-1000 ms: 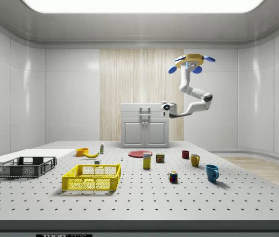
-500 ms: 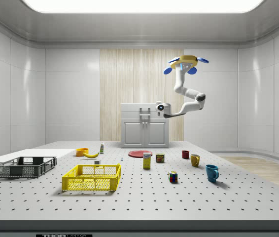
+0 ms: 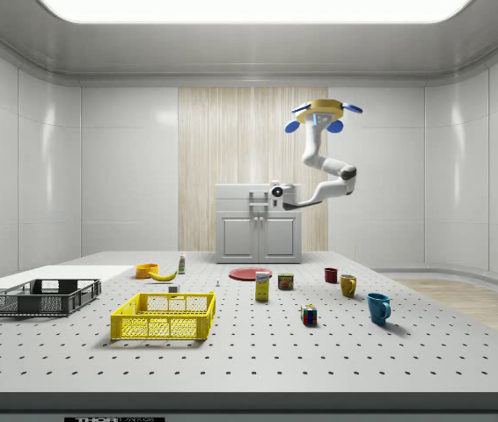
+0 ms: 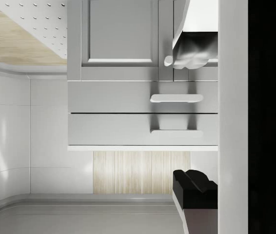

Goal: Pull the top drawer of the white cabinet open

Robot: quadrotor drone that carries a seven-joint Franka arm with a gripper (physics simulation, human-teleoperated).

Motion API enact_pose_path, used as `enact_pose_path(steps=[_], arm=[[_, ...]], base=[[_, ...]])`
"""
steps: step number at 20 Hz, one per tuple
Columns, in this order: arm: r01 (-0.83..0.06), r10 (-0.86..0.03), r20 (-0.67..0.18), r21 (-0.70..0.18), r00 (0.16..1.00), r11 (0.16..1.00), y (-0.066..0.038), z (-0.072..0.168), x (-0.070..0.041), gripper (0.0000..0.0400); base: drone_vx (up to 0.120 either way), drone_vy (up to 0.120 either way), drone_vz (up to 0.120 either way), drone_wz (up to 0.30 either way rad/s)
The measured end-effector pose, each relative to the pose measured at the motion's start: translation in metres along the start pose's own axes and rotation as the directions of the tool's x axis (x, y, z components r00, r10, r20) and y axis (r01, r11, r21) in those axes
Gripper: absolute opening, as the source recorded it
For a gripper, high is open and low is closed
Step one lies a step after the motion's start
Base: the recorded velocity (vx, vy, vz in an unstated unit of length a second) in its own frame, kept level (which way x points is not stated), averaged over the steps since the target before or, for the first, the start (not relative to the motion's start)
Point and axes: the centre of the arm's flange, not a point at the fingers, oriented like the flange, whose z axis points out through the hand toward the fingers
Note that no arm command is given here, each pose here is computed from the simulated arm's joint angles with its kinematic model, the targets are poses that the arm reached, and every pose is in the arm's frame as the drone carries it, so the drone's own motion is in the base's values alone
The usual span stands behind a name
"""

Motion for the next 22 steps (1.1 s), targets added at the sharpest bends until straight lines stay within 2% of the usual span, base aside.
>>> enact_pose_path(steps=[9, 13, 18, 22], arm=[[0.000, 0.000, 0.000, 0.000, 1.000, 1.000, 0.000, 0.000, 0.000, 0.0305], [0.000, 0.000, 0.000, 0.000, 1.000, 1.000, 0.000, 0.007, 0.000, 0.0305], [0.000, 0.000, 0.000, 0.000, 1.000, 1.000, 0.000, 0.027, 0.000, 0.0305], [0.000, 0.000, 0.000, 0.000, 1.000, 1.000, 0.000, 0.043, 0.000, 0.0305]], base=[[0.116, 0.000, 0.000, 0.000], [0.000, 0.000, 0.000, 0.000], [0.000, 0.000, 0.000, 0.000], [0.000, 0.000, 0.110, 0.000]])
